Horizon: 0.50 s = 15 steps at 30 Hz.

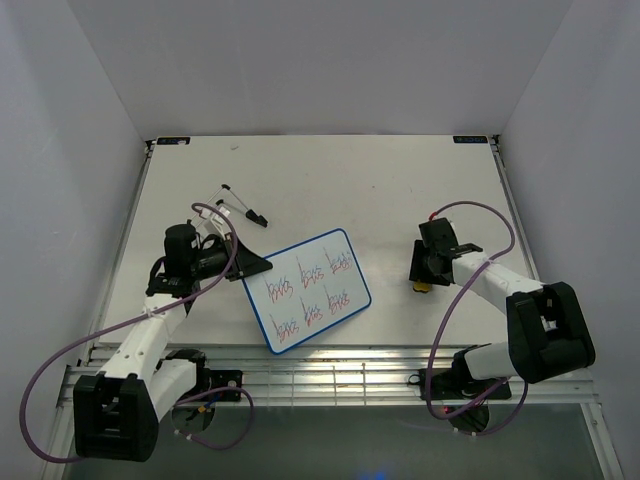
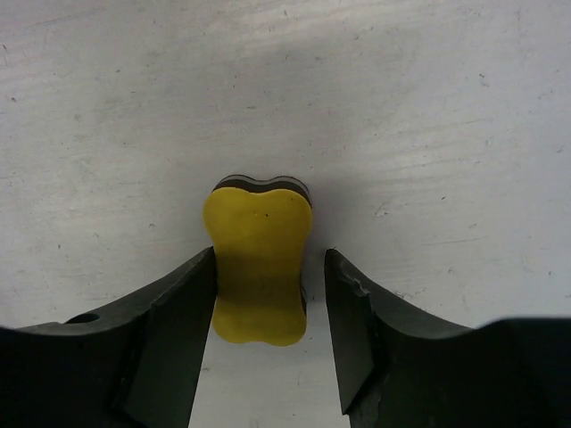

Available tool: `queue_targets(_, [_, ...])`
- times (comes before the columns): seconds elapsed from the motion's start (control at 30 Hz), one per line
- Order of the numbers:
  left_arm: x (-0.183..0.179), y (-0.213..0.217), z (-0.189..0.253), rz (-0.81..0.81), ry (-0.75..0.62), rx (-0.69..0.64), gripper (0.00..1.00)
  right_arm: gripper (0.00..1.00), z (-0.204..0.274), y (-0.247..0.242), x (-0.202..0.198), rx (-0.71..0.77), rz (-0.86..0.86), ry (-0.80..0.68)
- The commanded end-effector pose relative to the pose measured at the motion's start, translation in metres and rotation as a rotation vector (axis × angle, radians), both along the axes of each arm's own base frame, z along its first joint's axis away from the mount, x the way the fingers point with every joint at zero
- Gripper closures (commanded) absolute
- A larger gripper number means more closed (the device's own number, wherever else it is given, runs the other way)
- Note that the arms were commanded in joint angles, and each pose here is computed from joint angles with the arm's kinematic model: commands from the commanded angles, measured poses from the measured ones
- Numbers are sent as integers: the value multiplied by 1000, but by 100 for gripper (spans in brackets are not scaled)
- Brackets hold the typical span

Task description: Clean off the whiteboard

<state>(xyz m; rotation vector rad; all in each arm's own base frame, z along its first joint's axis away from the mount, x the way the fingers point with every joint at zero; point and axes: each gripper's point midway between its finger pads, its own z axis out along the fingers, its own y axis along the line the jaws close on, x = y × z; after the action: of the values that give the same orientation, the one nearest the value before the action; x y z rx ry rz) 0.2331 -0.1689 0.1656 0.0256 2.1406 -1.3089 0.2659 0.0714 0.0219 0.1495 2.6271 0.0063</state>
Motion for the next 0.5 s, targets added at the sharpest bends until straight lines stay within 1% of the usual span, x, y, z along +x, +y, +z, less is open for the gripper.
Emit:
queue_targets(0.0, [-1, -2, 4, -7, -33, 10, 100, 44, 3, 2, 6, 13, -28, -51])
queue_targets(0.27, [-4, -4, 4, -13, -41, 15, 100, 50, 1, 3, 4, 17, -21, -50])
queue_targets(0.33, [-4, -6, 4, -18, -40, 15, 100, 49, 3, 3, 5, 15, -19, -54])
queue_targets(0.37, [-4, -6, 4, -21, -38, 15, 100, 47, 7, 4, 7, 16, -18, -62])
queue_targets(0.47, [-6, -8, 3, -30, -35, 15, 100, 46, 11, 4, 8, 12, -18, -71])
